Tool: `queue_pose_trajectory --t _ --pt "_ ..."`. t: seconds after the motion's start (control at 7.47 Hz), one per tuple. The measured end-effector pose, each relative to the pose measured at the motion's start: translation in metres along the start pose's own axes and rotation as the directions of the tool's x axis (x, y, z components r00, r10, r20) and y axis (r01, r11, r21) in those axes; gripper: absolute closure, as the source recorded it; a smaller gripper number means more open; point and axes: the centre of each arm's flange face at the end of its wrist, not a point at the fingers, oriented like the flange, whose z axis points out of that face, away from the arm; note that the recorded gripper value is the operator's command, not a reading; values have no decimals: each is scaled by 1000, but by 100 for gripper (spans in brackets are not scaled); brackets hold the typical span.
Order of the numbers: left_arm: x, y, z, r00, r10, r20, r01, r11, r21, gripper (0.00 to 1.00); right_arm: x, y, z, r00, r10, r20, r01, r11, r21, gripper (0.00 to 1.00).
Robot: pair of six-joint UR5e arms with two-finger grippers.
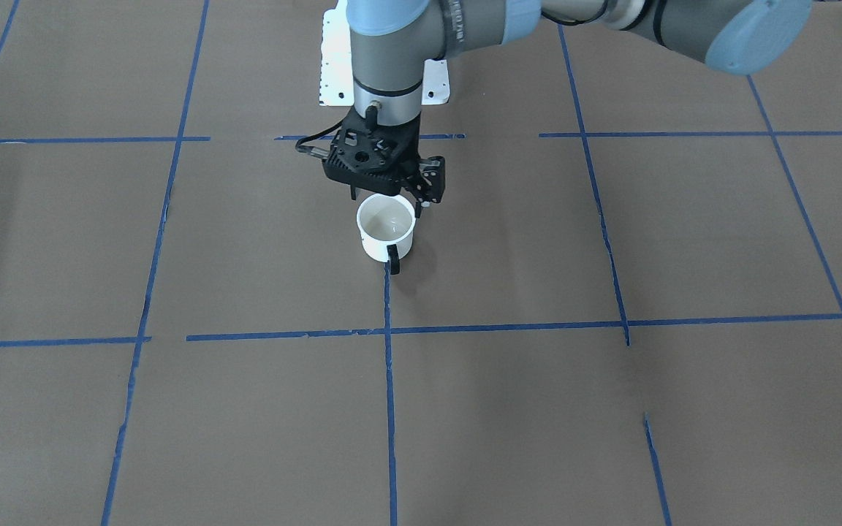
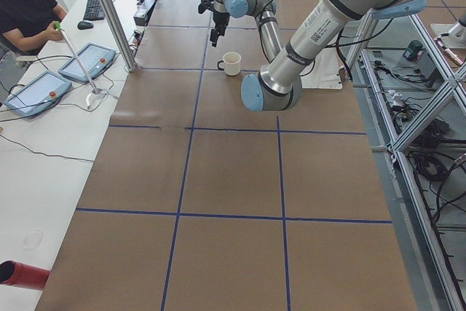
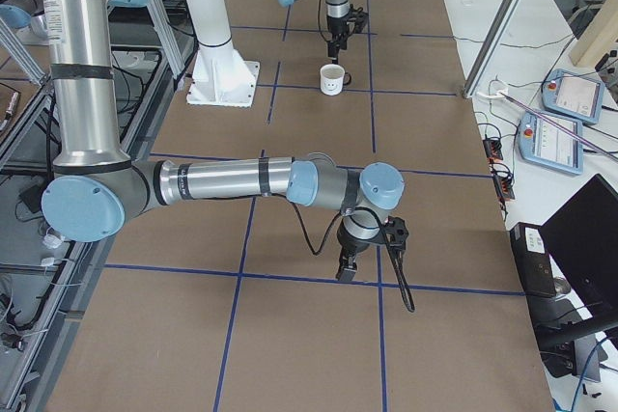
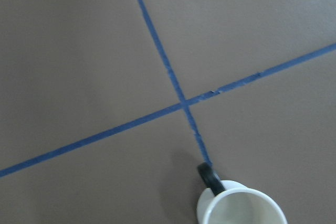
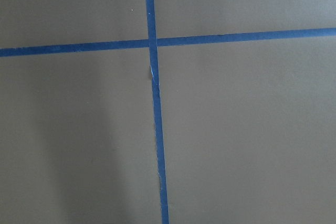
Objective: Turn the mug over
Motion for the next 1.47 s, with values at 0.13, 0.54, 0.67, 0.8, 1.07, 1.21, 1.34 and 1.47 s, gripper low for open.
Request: queue_pose_trajectory --t 0.13,0.54,0.67,0.8,1.07,1.21,1.34,1.47 --pt "-39 -2 -5 1000 18 11 -18 1000 5 0 0 0 0 1000 0 0 0 1000 0 0" --pt "-219 1 -13 995 103 -2 -103 994 -33 0 0 0 0 1000 0 0 0 1000 0 0" --pt "-288 16 -14 997 81 8 -80 996 -48 0 0 0 0 1000 0 0 0 1000 0 0" --pt "-360 41 -15 998 50 41 -47 997 -68 0 0 0 0 1000 0 0 0 1000 0 0" --pt "-516 116 -18 993 -3 115 19 990 -138 0 0 0 0 1000 0 0 0 1000 0 0" --pt "-571 151 -18 990 -43 134 66 984 -168 0 0 0 0 1000 0 0 0 1000 0 0" --pt "-604 175 -18 986 -83 147 110 976 -186 0 0 0 0 1000 0 0 0 1000 0 0" --pt "-625 190 -14 982 -120 147 149 968 -202 0 0 0 0 1000 0 0 0 1000 0 0"
